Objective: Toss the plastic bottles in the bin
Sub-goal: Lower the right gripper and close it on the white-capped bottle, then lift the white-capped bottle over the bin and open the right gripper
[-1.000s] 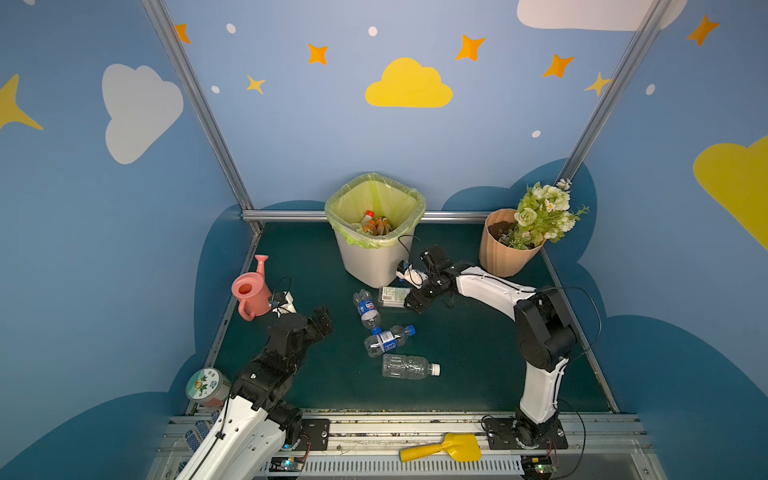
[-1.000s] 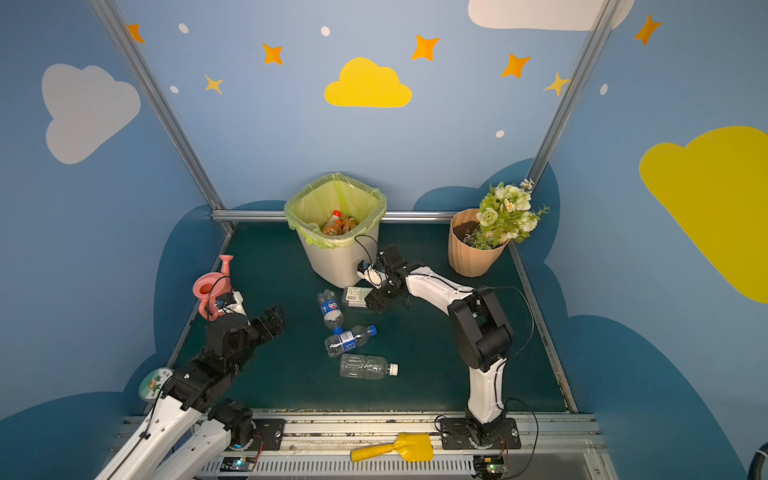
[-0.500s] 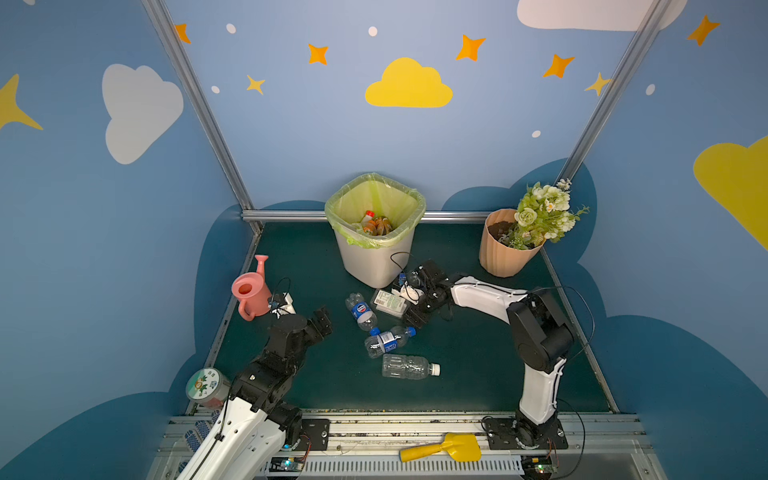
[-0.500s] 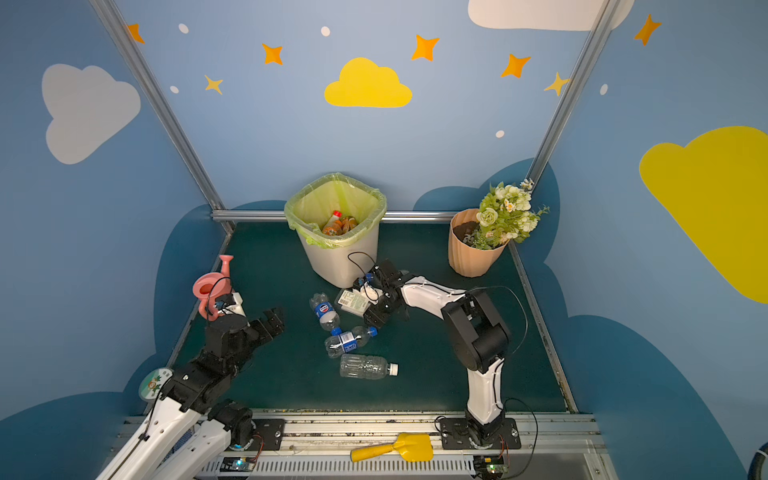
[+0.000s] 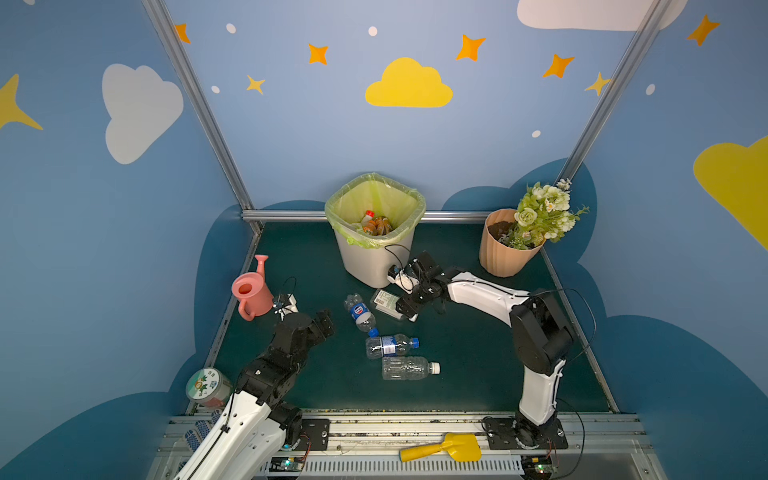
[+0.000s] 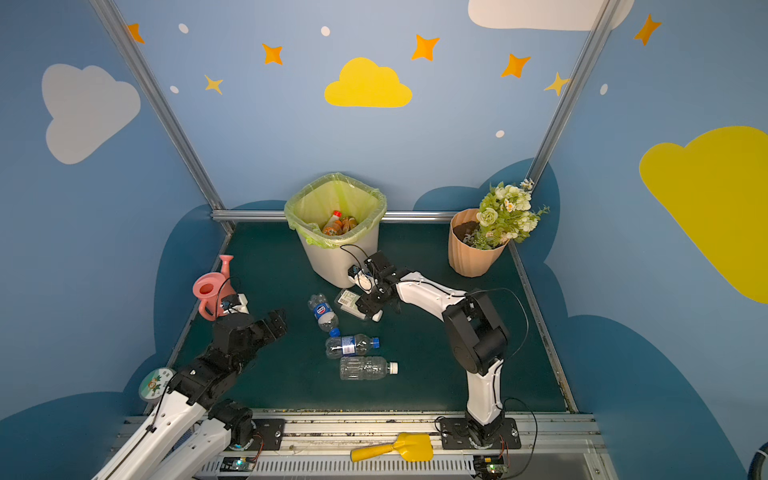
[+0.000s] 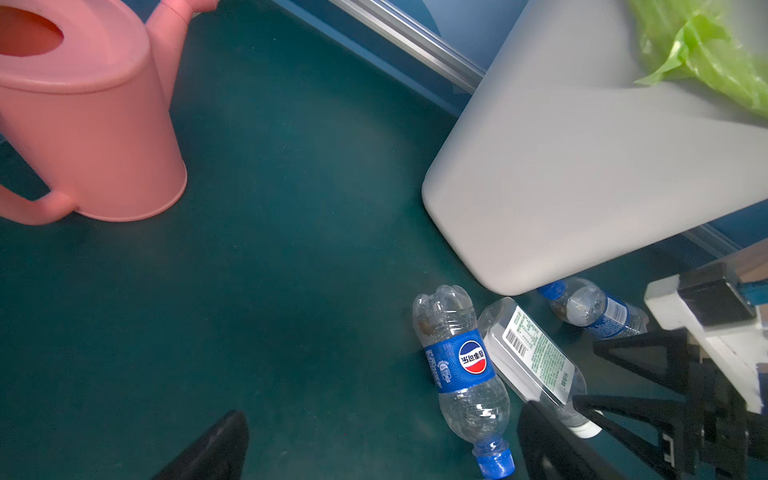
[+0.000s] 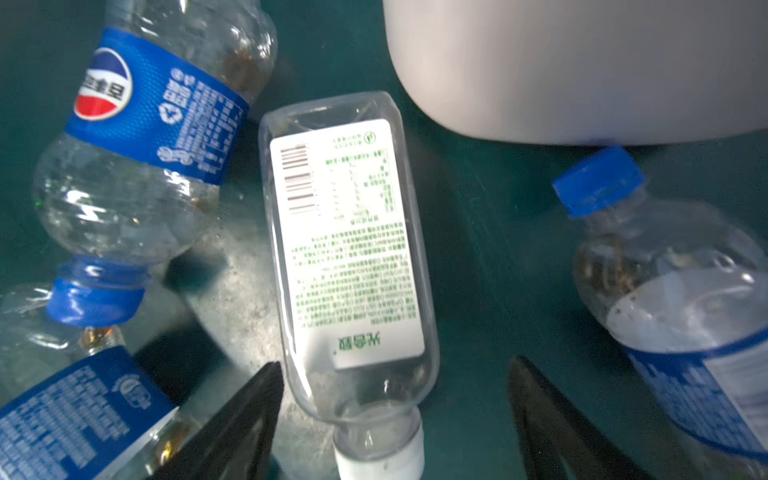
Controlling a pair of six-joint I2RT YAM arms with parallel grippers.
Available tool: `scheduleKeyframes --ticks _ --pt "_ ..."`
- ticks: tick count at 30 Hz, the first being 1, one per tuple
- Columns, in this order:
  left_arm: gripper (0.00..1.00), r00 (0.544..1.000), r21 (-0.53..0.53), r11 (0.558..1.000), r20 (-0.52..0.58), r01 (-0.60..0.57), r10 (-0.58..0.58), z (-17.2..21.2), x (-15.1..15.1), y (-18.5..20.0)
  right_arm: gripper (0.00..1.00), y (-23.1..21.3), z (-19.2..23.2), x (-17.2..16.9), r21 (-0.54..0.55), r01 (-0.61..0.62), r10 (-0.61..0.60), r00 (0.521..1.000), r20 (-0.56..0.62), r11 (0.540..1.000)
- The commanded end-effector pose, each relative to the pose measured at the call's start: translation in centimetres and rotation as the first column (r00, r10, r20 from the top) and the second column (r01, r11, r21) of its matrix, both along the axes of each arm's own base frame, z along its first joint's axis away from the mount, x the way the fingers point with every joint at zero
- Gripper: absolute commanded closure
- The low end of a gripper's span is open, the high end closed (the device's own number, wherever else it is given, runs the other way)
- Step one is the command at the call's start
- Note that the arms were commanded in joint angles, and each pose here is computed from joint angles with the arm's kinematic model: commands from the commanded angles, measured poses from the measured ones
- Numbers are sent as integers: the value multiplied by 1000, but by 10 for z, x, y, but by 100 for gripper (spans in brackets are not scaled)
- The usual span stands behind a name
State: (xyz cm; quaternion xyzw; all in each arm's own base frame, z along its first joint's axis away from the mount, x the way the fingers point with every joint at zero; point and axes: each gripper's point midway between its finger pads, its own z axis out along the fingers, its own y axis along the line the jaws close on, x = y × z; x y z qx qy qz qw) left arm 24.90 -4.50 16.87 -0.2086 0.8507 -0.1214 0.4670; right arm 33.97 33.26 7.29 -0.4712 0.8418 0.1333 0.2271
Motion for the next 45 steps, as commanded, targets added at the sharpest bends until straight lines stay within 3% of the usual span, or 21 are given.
scheduleKeyframes --ticks 1,7,14,17,31,36,45 --pt "0 1000 -19 1000 20 -4 4 5 1 -1 17 9 -15 1 -12 4 -4 1000 -26 1000" --pt "0 1000 -13 1000 12 -13 13 4 -1 1 19 18 -37 2 -33 -9 6 997 -76 999" --pt "0 1000 -7 1000 19 -16 16 7 -1 3 40 19 -31 4 -19 -1 0 998 -55 1000" --pt "0 1000 -10 1000 19 -12 12 8 0 2 46 15 -16 2 -2 6 -6 1000 -23 1000" --pt "0 1000 -18 1000 24 -11 12 7 4 -1 47 -25 89 -36 236 72 -106 985 135 969" --pt "0 1000 -34 999 26 -9 10 5 6 -3 46 -53 127 -38 365 136 -221 954 201 921" --pt "0 998 -45 999 53 20 -17 10 16 -12 46 -113 230 -27 646 198 -479 827 293 737"
